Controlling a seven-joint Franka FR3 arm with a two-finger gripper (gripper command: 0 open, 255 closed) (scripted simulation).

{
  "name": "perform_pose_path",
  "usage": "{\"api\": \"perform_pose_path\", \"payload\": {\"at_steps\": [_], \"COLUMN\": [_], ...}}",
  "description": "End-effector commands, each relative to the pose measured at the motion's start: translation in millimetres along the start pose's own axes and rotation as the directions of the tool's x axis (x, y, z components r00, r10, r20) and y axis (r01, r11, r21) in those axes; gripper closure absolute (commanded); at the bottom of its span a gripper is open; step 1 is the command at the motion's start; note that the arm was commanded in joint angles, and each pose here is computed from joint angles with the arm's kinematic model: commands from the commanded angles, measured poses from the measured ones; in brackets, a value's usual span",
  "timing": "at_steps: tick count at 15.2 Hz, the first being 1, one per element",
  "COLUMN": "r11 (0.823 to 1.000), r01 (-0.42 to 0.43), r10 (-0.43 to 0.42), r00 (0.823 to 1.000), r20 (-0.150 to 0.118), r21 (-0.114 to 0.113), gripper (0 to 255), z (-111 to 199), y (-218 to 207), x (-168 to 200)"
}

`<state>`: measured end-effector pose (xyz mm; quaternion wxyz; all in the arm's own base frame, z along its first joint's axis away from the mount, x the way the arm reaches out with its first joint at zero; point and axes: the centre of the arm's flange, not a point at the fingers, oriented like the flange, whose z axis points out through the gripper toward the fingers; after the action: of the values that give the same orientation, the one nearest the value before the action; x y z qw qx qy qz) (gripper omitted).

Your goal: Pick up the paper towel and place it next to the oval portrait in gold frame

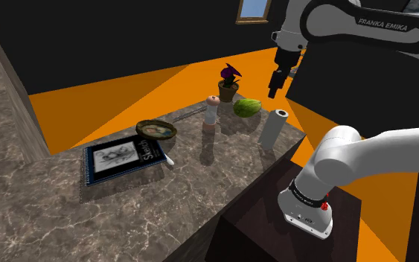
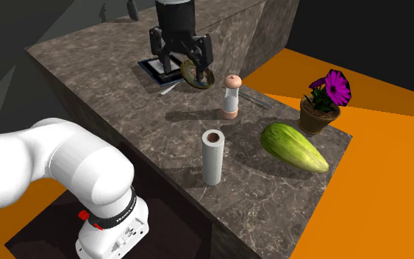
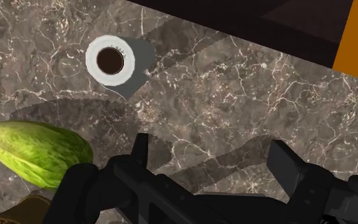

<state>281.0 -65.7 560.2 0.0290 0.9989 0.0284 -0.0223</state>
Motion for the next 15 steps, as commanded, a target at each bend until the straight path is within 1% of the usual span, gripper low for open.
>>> {"api": "perform_pose_path", "payload": {"at_steps": [1, 11, 15], "r11": [1.0, 0.996, 0.996], "r01": [0.007, 0.035, 0.036], "r10": [-0.007, -0.031, -0.032], "r00": [1.0, 0.998, 0.998], "r20": [-0.01, -0.055, -0.056], "r21": [0.012, 0.077, 0.079], "gripper": [0, 0, 0], "z": [19.2, 122.1, 141.1], "y": [18.5, 111.2, 112.6], "x": [-3.2, -22.4, -22.1]}}
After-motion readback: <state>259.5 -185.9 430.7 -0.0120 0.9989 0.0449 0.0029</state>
